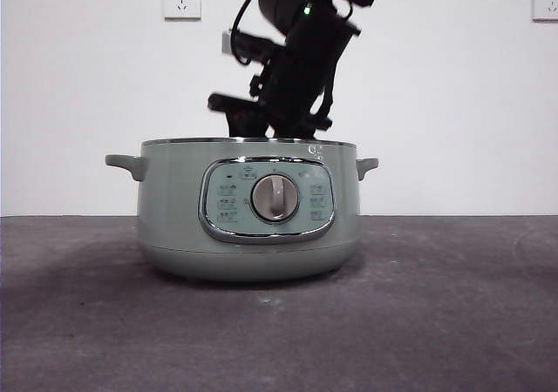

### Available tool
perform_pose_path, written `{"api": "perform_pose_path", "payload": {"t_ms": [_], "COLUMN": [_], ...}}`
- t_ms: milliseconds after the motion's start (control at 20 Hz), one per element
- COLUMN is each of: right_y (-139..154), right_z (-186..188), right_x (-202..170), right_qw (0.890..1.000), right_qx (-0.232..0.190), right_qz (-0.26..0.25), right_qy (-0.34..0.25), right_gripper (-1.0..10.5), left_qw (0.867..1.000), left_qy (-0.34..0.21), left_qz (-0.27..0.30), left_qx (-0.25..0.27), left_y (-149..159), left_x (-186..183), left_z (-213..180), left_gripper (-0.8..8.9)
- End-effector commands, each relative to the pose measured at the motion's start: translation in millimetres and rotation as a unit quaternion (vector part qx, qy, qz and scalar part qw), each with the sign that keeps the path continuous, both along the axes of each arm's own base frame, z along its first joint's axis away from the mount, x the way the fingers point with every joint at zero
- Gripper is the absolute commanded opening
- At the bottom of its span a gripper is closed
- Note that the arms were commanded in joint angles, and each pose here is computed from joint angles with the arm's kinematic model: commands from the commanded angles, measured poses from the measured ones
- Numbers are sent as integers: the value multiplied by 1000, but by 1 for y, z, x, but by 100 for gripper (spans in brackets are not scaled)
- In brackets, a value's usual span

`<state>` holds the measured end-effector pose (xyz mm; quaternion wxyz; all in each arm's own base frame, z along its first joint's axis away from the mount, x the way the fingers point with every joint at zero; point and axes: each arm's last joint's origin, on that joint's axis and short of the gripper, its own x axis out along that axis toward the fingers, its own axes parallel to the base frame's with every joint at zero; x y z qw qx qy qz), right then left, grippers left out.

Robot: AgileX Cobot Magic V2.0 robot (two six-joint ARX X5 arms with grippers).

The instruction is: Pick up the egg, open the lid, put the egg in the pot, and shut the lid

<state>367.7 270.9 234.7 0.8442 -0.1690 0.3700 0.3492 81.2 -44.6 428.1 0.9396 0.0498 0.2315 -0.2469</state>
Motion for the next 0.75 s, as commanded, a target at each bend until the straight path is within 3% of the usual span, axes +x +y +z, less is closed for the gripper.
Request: {"api": "perform_pose_path", "payload": {"t_ms": [50, 400, 550, 750], "right_y": [5, 7, 8, 2], "right_z": [-17, -34, -33, 3], "right_x": [3, 4, 2, -4], "right_qw": [1000, 999, 999, 1000], "right_qx": [-24, -45, -41, -18], "right_qz": [-2, -1, -5, -11], "right_qy": [5, 28, 29, -5], "right_gripper": [-17, 4, 455, 476], "left_qw": [1000, 1000, 1000, 1000], "left_qy": [-22, -21, -21, -23], "left_qz": [-2, -2, -2, -1], "left_qx": [-17, -17, -17, -18], "left_y": [1, 1, 1, 1], "left_x": [-3, -3, -3, -3], "left_z": [6, 6, 6, 6], "left_gripper": [-8, -8, -8, -8]}}
